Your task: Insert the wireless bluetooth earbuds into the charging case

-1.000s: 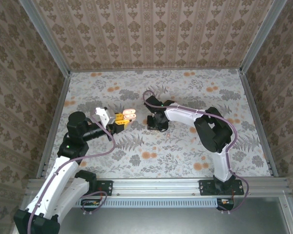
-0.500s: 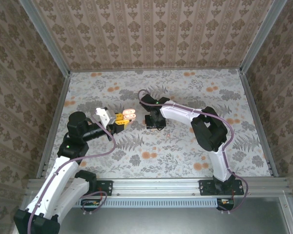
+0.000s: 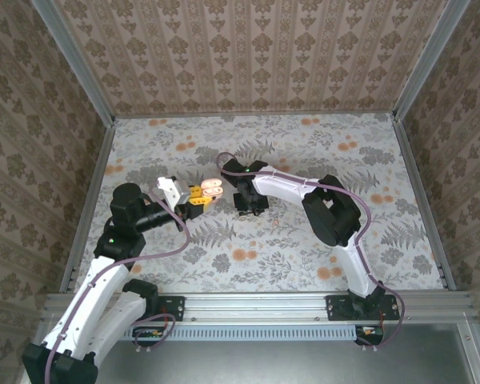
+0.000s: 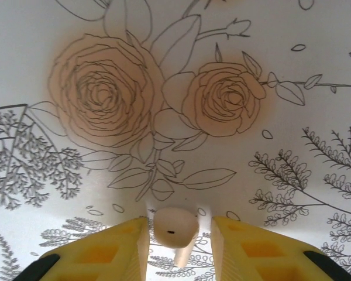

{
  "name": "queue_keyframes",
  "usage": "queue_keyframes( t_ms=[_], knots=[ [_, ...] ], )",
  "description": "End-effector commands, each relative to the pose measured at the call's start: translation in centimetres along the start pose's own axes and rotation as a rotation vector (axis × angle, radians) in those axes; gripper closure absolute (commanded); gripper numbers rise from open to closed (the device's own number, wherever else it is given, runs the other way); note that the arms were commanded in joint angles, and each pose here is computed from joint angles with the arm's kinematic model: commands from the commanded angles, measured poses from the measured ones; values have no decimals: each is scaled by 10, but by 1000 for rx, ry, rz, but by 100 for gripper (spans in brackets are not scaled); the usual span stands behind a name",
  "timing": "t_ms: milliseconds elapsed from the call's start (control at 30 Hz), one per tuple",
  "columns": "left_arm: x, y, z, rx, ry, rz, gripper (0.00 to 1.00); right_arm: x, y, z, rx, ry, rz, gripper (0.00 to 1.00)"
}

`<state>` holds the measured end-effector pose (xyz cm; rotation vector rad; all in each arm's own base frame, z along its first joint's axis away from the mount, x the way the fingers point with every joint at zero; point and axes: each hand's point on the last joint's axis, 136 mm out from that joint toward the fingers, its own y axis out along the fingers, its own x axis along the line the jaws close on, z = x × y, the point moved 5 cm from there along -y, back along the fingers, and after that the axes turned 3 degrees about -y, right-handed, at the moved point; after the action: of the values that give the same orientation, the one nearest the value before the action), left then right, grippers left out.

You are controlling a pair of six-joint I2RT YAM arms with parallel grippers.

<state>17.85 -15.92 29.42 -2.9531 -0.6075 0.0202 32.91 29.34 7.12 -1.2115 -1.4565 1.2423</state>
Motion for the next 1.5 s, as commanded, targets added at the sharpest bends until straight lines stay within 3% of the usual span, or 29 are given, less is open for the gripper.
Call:
queue_keyframes(
  t_ms=[0, 400, 1100, 1467],
  knots=[
    [-1, 0, 0, 0, 31, 3, 100, -3, 2, 2, 17, -26, 46, 67],
    [-2, -1, -1, -1, 30, 4, 100, 0, -1, 0, 14, -48, 42, 78],
    [0, 2, -4, -16, 7, 9, 100, -8, -39, 0, -102, -63, 8, 80],
    [3, 7, 1, -30, -11, 9, 100, -15, -95, -3, -317, -49, -81, 82]
  ],
)
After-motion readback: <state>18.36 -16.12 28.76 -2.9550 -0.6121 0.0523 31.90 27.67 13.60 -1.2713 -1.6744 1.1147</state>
